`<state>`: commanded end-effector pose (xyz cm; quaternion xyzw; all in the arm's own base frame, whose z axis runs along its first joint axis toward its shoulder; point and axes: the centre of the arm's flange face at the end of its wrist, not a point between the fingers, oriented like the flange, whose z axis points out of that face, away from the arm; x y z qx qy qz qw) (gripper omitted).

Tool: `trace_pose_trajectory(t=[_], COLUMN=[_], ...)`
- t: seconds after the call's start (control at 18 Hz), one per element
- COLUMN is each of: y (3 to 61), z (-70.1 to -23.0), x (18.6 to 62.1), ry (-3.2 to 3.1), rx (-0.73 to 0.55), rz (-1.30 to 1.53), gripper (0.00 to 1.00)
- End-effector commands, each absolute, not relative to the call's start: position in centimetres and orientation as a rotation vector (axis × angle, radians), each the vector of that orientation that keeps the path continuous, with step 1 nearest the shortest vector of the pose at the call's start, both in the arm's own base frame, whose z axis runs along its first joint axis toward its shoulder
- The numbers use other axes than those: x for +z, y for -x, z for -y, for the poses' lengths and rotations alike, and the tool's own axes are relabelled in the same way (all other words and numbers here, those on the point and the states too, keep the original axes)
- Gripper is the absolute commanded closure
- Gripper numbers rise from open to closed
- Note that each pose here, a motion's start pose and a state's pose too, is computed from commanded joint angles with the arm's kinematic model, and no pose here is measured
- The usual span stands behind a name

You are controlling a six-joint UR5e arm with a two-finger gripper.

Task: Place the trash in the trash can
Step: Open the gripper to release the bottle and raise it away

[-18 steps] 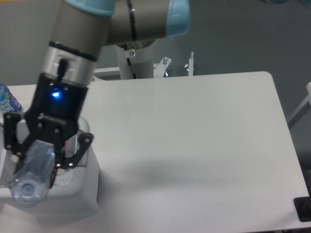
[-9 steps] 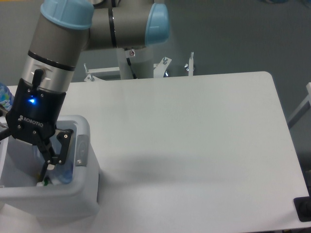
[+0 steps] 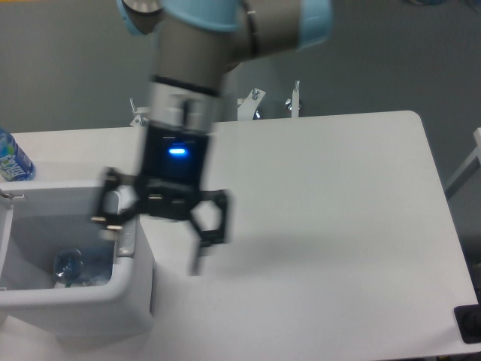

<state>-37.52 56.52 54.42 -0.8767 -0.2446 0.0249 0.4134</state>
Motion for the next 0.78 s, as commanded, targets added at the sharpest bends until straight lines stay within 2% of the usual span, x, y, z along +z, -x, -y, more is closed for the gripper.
trace_pose_trajectory(t=[0.33, 0.61, 0.78], y=[41.5, 43.8, 44.7], z=[-51.5, -44.3, -41.7], x=[51.3, 51.1, 51.7], ry=[2.567, 2.87, 2.896], rx=[0.393, 0.459, 0.481], rz=[0.501, 0.248, 0.162], gripper=[0.0, 0.0, 0.0])
